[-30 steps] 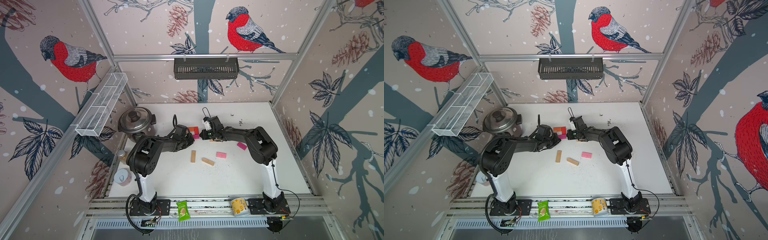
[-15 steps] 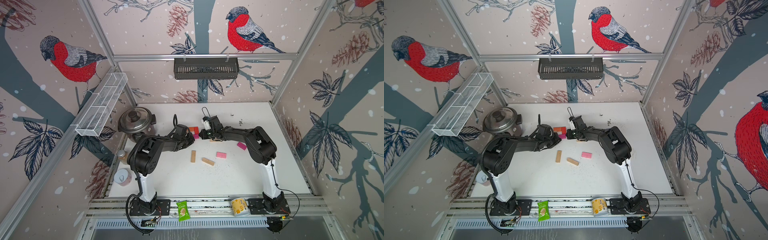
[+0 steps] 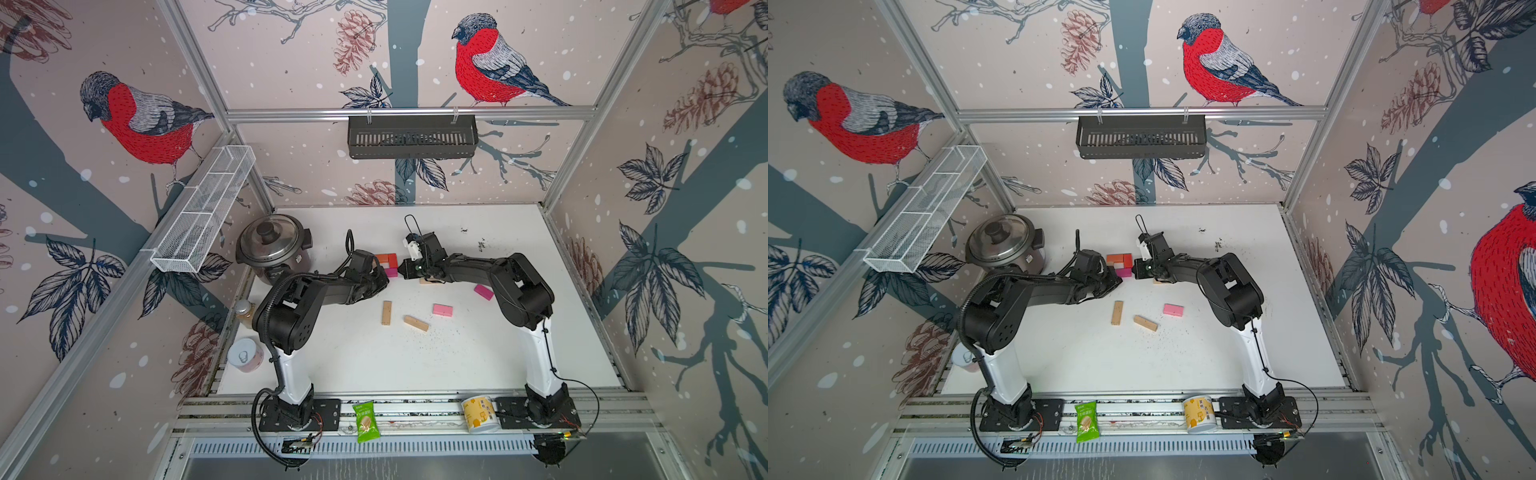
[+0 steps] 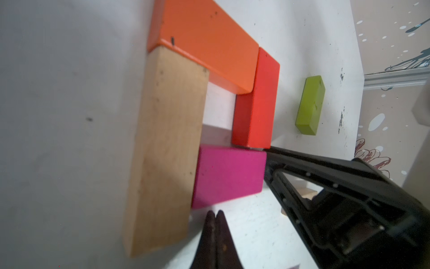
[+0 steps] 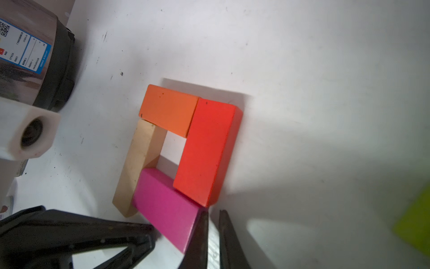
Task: Assemble the letter p with building blocks
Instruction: Adjust the building block at the center of the board.
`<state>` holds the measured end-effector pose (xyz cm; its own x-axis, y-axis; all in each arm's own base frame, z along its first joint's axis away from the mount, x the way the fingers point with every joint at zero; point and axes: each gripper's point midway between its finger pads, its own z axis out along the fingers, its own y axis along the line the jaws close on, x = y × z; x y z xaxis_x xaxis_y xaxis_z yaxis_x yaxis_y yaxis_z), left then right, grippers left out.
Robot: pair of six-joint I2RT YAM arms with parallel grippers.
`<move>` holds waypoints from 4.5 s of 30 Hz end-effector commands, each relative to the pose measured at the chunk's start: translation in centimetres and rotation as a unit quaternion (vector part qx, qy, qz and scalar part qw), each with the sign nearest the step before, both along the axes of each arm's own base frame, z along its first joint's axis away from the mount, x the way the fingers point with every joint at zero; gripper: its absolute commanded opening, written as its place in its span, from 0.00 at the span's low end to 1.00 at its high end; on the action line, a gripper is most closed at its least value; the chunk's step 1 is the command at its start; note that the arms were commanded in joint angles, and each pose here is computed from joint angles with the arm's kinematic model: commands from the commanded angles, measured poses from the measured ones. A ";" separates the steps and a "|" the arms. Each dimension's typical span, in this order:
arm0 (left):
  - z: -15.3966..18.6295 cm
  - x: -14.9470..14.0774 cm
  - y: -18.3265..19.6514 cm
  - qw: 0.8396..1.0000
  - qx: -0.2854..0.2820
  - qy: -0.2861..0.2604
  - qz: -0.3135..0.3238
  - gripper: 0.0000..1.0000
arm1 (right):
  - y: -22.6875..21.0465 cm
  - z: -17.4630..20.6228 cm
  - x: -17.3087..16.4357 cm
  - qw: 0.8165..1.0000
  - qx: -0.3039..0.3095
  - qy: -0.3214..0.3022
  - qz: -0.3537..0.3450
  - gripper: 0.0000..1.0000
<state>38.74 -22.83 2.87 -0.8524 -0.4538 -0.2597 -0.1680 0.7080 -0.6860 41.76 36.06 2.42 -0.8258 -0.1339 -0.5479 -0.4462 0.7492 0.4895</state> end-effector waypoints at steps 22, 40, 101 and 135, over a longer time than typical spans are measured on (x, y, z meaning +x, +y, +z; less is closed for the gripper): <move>18.3 -7.7 8.0 0.980 0.065 -0.180 -0.050 0.82 | -2.6 -1.1 0.5 0.996 0.024 0.077 -0.030 0.83; 16.0 -8.4 11.8 0.982 0.062 -0.170 -0.052 0.97 | 1.7 -2.3 0.1 0.993 0.045 0.107 0.000 0.94; 1.1 9.1 7.6 0.999 0.007 -0.039 -0.030 0.96 | -9.4 6.4 -8.1 0.995 0.048 -0.006 -0.082 1.00; -1.0 6.4 4.5 0.998 -0.007 -0.019 -0.062 0.94 | -9.0 4.1 -7.9 0.997 0.027 0.012 -0.077 1.00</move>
